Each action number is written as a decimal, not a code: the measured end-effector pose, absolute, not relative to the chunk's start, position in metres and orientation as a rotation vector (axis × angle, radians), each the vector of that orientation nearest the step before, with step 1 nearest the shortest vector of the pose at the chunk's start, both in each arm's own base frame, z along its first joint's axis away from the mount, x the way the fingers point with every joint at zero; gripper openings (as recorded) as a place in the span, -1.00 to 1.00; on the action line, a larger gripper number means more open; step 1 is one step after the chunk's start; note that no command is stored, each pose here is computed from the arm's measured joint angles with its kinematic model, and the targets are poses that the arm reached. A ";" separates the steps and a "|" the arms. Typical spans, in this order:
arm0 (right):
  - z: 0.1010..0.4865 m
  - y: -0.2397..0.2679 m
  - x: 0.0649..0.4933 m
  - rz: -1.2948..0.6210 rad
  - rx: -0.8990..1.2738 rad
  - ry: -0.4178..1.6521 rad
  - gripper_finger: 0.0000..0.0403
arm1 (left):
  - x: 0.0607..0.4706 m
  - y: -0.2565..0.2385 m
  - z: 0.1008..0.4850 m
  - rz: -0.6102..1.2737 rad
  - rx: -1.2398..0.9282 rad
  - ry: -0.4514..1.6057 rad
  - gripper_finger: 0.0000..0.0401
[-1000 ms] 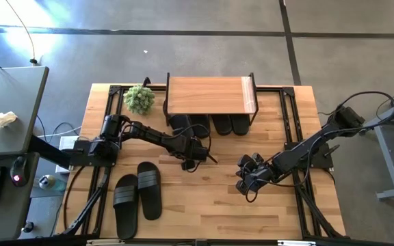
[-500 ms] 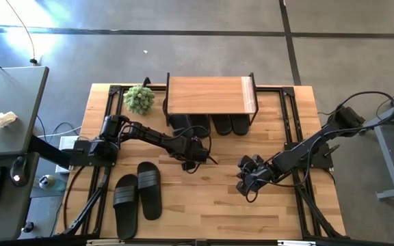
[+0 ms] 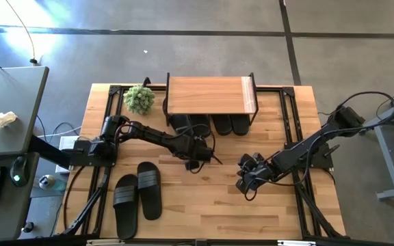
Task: Pick and place slides into the shelf
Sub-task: Adjust the black slippers under the shelf
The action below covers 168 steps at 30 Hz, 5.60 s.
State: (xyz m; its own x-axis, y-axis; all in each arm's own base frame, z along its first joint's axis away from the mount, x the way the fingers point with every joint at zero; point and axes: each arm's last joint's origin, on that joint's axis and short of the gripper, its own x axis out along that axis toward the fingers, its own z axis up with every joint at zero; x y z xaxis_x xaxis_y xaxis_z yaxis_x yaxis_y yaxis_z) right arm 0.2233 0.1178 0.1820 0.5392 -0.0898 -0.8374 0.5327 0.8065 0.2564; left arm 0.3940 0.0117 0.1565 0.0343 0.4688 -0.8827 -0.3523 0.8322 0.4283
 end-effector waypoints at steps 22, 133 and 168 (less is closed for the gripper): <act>0.181 0.115 0.222 -0.375 0.473 0.976 -1.00 | 0.392 0.033 0.132 0.729 0.135 1.490 0.17; 0.184 0.108 0.224 -0.499 0.193 0.793 -1.00 | 0.365 0.038 0.104 0.628 0.555 1.748 -0.07; 0.182 0.111 0.227 -0.407 0.203 0.800 -1.00 | 0.411 -0.027 0.209 0.513 0.169 1.586 0.22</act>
